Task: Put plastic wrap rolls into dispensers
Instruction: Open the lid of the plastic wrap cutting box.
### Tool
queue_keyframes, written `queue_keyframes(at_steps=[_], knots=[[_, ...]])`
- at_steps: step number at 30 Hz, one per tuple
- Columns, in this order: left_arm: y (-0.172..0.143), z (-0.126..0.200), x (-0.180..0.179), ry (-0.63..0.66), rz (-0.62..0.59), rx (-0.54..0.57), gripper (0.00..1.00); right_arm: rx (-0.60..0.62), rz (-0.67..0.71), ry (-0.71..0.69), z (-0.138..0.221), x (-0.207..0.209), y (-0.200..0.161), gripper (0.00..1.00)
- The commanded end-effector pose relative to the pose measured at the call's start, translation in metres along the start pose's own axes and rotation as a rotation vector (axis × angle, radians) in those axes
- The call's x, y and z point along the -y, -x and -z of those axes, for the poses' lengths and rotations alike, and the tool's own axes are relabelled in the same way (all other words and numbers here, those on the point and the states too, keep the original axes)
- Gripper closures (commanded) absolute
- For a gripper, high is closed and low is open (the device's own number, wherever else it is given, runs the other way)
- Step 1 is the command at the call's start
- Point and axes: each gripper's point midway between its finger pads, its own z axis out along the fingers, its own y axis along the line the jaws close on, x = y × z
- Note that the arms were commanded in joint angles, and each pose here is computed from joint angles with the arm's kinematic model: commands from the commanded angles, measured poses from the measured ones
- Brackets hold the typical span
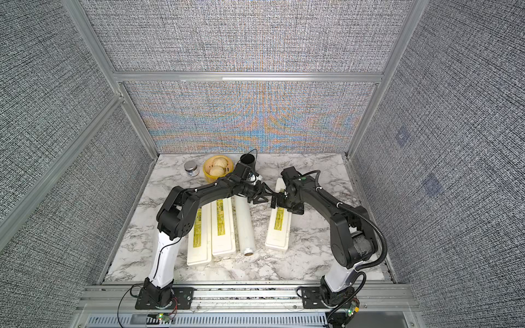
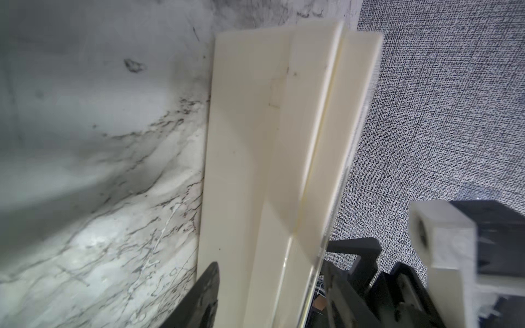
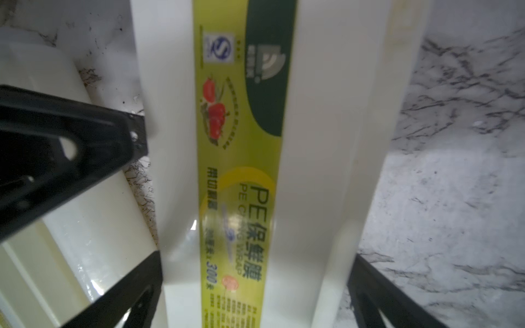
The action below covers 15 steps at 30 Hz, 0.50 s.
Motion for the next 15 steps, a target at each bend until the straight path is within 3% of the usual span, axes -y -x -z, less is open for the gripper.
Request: queue_keyframes(at_steps=[1, 15], knots=[[0.006, 0.009, 0.008, -0.013, -0.022, 0.028, 0.42, -0.015, -0.005, -0.023, -0.006, 0.002, -0.003, 0.01], [0.005, 0.005, -0.006, -0.004, -0.002, 0.013, 0.42, -0.021, 0.064, -0.11, 0.023, 0.004, -0.004, 0.01]])
